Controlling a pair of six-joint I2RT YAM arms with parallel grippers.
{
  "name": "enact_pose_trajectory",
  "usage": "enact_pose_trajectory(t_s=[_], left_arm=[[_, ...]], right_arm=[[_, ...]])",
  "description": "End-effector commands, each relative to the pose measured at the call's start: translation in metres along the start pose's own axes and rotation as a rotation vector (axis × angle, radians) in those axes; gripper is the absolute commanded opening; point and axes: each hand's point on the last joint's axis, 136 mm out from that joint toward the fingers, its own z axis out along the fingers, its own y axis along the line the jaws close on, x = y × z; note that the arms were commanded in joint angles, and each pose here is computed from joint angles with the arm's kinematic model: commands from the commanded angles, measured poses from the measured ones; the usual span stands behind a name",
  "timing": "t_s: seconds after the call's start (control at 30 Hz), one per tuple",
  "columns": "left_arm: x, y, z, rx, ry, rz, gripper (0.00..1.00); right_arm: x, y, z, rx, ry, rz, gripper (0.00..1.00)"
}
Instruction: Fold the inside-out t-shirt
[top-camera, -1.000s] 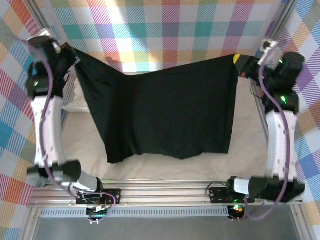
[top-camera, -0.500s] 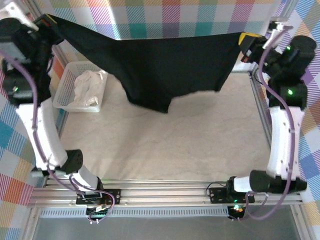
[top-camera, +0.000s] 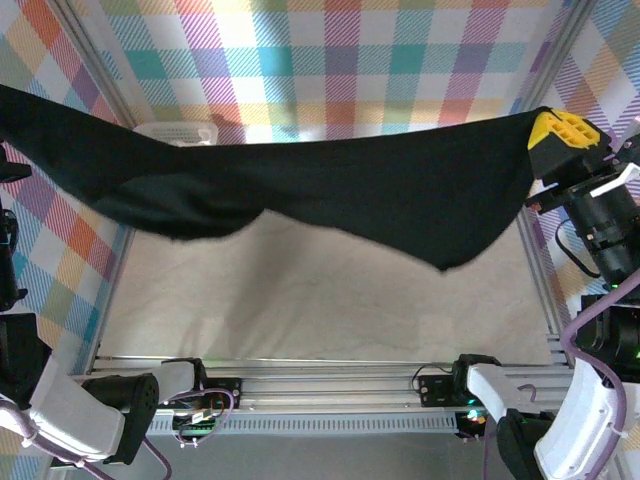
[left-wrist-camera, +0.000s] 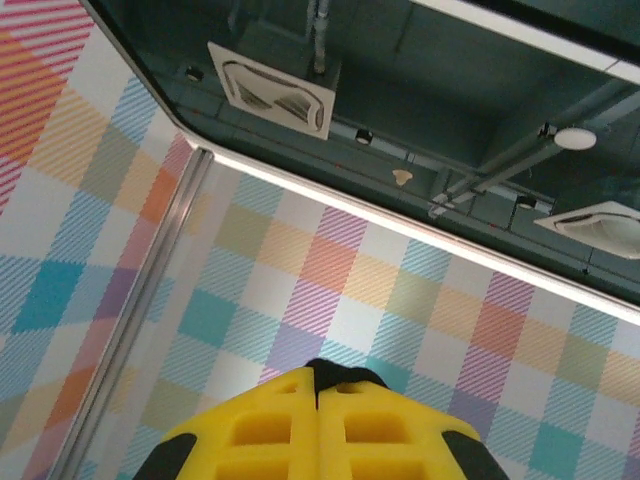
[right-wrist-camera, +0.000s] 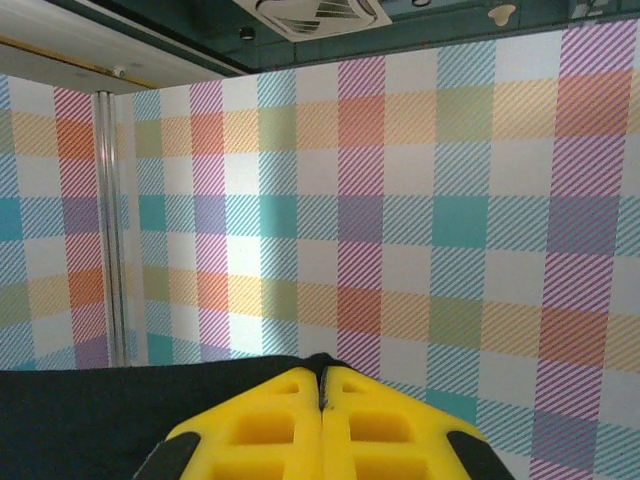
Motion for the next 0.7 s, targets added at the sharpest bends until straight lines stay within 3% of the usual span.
enact_pose_trajectory(t_s=[0.0, 0.2, 0.37, 0.53, 0.67], left_arm=[[0.029, 0.009, 0.04, -0.034, 0.043, 0.044, 0.0], [0.107, 0.021, 0.114, -0.038, 0.177, 0.04, 0.0], [0.228, 0.046, 0.188, -0.062, 0.359, 0.036, 0.0], [0.376, 0.071, 0.251, -0.09, 0.503, 0.053, 0.0], [0.49, 0.083, 0.279, -0.081, 0.553, 0.069, 0.01]], right_arm=[[0.01, -0.013, 0.013, 0.03, 0.041, -0.003, 0.0], [0.049, -0.042, 0.056, 0.04, 0.129, 0.023, 0.0], [0.125, -0.086, 0.12, 0.048, 0.248, 0.088, 0.0], [0.245, -0.137, 0.208, 0.059, 0.407, 0.166, 0.0], [0.352, -0.167, 0.276, 0.092, 0.54, 0.193, 0.03]])
